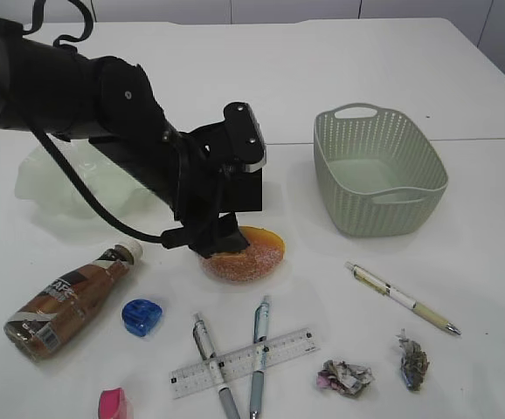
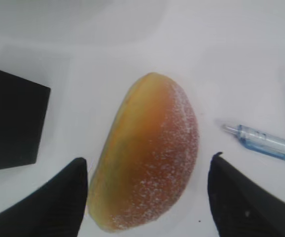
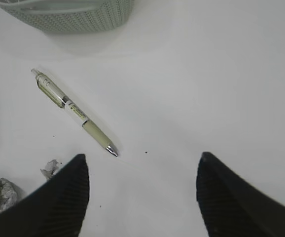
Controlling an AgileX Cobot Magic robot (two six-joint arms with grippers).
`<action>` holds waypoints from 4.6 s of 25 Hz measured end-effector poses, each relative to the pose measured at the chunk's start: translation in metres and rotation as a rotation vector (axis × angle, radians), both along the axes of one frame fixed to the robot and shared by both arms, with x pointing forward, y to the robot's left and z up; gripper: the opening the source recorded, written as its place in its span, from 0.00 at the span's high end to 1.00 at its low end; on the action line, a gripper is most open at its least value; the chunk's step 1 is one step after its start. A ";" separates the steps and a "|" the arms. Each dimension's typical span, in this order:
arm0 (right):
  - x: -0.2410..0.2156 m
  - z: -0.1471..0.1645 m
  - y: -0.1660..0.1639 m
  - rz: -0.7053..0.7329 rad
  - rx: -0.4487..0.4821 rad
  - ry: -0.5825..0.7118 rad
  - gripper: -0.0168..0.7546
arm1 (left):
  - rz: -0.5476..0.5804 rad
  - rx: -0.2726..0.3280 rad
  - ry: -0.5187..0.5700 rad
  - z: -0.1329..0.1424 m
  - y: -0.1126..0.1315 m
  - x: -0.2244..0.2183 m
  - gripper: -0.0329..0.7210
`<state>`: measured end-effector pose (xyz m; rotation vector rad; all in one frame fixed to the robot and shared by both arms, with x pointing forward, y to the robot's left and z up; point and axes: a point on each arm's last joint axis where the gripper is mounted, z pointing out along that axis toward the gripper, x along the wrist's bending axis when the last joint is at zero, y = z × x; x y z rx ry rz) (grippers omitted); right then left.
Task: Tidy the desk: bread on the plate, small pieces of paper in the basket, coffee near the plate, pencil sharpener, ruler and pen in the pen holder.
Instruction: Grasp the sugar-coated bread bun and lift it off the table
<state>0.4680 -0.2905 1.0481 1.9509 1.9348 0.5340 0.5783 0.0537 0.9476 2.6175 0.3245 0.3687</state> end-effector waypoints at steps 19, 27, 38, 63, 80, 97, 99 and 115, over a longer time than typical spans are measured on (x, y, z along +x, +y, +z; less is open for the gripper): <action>0.000 0.000 0.000 0.002 -0.001 0.000 0.33 | 0.014 0.024 0.022 -0.037 -0.004 0.008 0.22; 0.000 0.000 0.000 0.002 -0.001 0.003 0.33 | 0.028 0.008 0.053 -0.039 -0.005 0.007 0.44; 0.000 0.000 0.000 0.002 -0.001 0.005 0.33 | 0.021 0.007 0.085 -0.036 -0.005 0.004 0.60; -0.001 0.000 0.000 0.004 -0.003 0.007 0.33 | 0.101 -0.133 -0.071 0.041 0.007 0.005 0.48; -0.001 0.000 0.000 0.004 -0.003 0.007 0.33 | 0.028 -0.035 0.097 -0.017 -0.018 -0.009 0.11; 0.006 -0.011 0.000 0.004 -0.006 0.052 0.33 | 0.055 -0.029 0.070 -0.041 -0.022 0.001 0.39; 0.007 -0.012 0.000 0.004 -0.006 0.054 0.33 | 0.055 -0.029 0.070 -0.041 -0.022 0.001 0.47; 0.008 -0.012 0.000 0.004 -0.006 0.053 0.33 | 0.049 -0.026 0.068 -0.039 -0.022 0.001 0.60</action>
